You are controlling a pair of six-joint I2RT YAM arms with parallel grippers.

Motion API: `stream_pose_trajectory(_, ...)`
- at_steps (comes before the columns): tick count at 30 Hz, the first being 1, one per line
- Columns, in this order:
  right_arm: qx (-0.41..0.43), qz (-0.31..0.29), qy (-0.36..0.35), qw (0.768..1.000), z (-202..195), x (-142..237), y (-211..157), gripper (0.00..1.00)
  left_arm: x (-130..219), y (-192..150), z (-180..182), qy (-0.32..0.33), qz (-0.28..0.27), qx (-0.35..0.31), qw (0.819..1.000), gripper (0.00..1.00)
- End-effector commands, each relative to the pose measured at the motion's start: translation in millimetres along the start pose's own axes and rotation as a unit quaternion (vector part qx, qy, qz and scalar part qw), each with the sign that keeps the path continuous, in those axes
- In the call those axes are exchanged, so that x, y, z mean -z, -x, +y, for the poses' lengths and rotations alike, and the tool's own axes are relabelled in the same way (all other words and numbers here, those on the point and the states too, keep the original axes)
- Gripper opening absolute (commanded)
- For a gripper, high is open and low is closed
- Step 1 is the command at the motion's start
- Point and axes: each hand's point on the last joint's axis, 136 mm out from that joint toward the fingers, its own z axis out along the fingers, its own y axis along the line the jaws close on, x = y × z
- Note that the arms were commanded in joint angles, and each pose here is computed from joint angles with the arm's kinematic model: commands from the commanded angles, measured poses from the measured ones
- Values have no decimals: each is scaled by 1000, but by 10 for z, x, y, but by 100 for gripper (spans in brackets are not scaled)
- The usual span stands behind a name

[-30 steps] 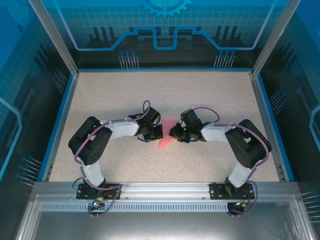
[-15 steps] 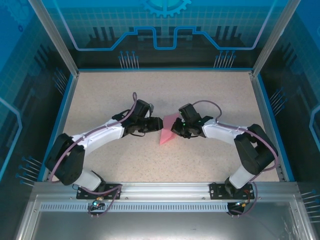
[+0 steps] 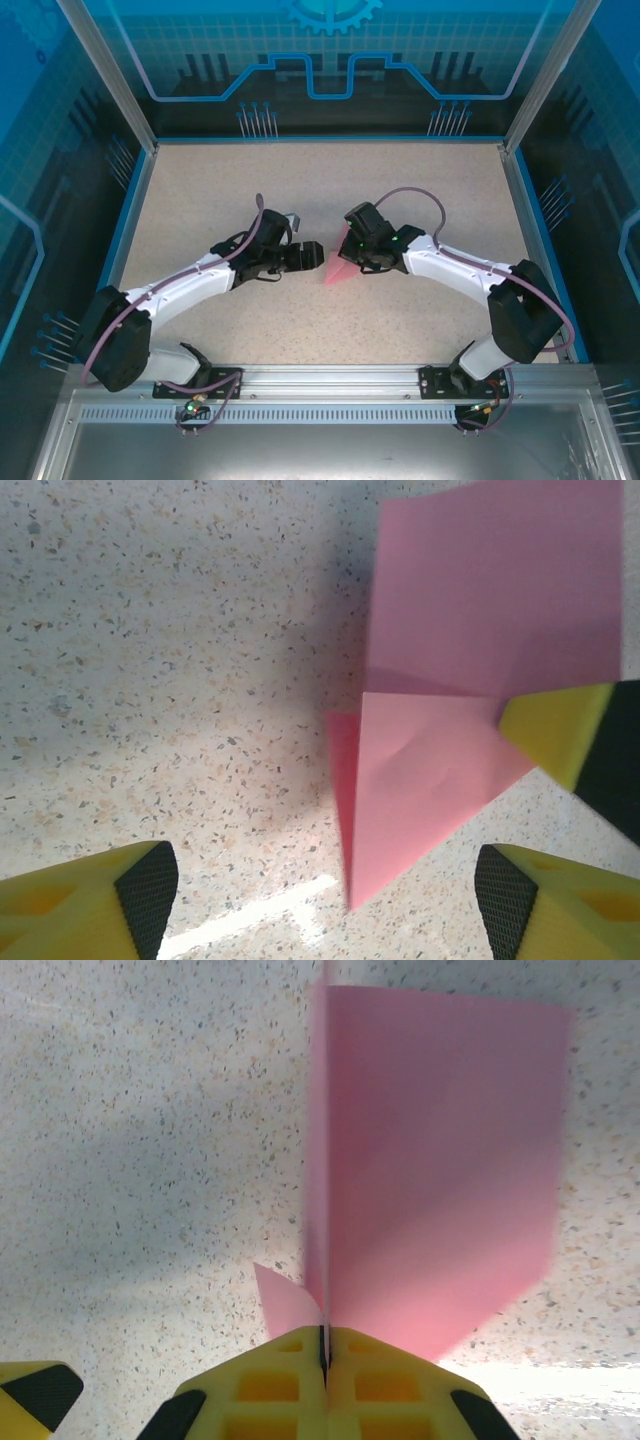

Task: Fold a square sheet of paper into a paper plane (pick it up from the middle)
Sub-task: Fourth fold the wing at the center of the table.

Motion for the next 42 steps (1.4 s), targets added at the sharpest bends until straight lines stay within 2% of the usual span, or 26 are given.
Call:
stream_pose_trajectory(1, 9, -32, -28, 999, 60, 105, 93, 5, 63, 72, 26, 0, -26, -20, 999, 84)
stream_pose_trajectory(4, 12, -34, -28, 999, 137, 103, 105, 5, 82, 66, 9, -9, -33, -27, 999, 89)
stream_pose_trajectory(8, -23, -14, -25, 999, 108, -32, 12, 5, 46, 20, -29, -28, -35, -46, 998, 96)
stream_pose_trajectory(13, -82, 10, -23, 996, -14, -188, -108, 5, -37, -77, -82, -47, -44, -105, 992, 99)
stream_pose_trajectory(17, -135, 32, -32, 990, -185, -279, -188, 5, -117, -198, -129, -71, -54, -159, 983, 96)
stream_pose_trajectory(21, -183, 58, -47, 980, -337, -354, -292, 4, -199, -262, -117, -77, -71, -200, 974, 89)
stream_pose_trajectory(27, -236, 89, -63, 965, -439, -406, -393, 1, -317, -389, -171, -102, -85, -272, 953, 89)
stream_pose_trajectory(35, -260, 108, -83, 956, -469, -393, -398, 1, -485, -480, -310, -127, -71, -344, 927, 82)
stream_pose_trajectory(42, -267, 127, -87, 951, -440, -432, -434, 1, -603, -532, -359, -140, -64, -391, 908, 72)
